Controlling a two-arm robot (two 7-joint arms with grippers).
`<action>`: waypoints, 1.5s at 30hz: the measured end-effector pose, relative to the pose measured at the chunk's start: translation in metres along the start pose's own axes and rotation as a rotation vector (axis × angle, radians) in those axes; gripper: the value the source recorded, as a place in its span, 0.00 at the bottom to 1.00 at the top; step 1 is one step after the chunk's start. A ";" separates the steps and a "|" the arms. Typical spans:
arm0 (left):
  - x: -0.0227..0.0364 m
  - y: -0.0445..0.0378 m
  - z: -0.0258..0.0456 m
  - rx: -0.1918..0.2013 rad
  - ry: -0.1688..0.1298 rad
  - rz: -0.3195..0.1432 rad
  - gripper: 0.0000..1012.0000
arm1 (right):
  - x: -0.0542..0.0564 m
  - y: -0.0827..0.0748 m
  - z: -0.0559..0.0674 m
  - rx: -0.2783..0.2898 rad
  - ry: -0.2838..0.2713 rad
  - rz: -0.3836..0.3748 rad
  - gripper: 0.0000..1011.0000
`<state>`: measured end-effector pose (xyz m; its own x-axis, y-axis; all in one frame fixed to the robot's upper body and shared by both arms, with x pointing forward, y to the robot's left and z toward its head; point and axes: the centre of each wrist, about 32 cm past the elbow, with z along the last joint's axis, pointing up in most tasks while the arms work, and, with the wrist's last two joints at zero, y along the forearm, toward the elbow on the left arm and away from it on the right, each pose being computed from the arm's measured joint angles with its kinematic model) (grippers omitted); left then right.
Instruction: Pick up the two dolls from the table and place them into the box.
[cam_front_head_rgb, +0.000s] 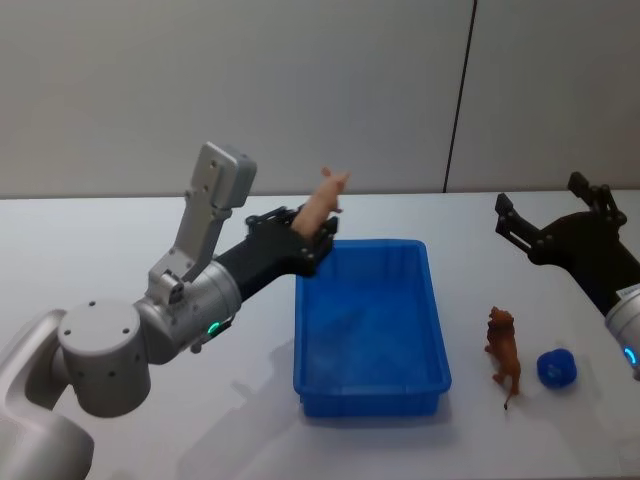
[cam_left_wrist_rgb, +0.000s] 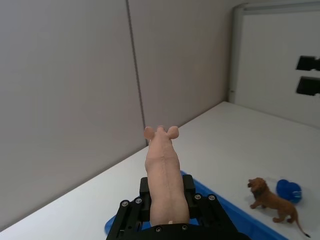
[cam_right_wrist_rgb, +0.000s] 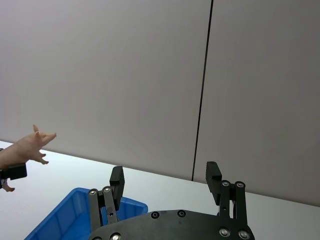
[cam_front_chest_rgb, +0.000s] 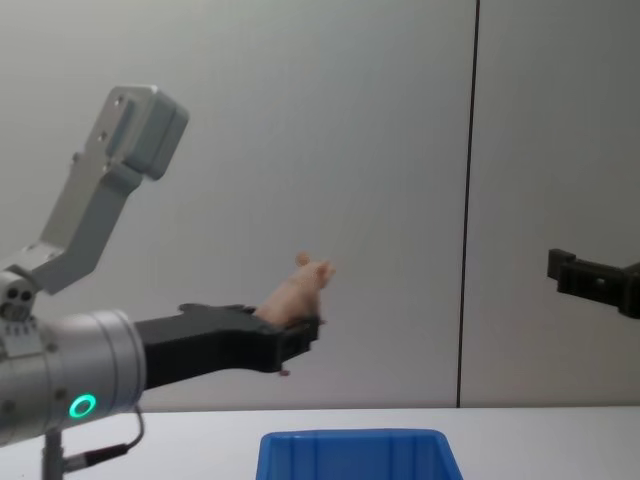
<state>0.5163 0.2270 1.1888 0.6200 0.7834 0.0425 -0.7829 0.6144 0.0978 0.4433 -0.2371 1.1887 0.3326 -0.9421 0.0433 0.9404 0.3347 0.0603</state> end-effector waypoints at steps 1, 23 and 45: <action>0.0000 0.0000 0.0000 0.000 0.000 0.000 0.38 | 0.000 0.000 0.000 0.000 0.000 0.000 0.99; 0.0139 -0.0275 0.0049 -0.036 0.019 -0.263 0.91 | 0.000 0.000 0.000 0.000 0.000 0.000 0.99; 0.0152 -0.0066 -0.0024 -0.052 -0.037 -0.054 0.99 | 0.000 0.000 0.000 0.000 0.000 0.000 0.99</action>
<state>0.5308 0.2350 1.1864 0.6619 0.7458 0.0749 -0.7495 0.6602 0.0493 0.4433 -0.2371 1.1887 0.3326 -0.9421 0.0433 0.9404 0.3347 0.0604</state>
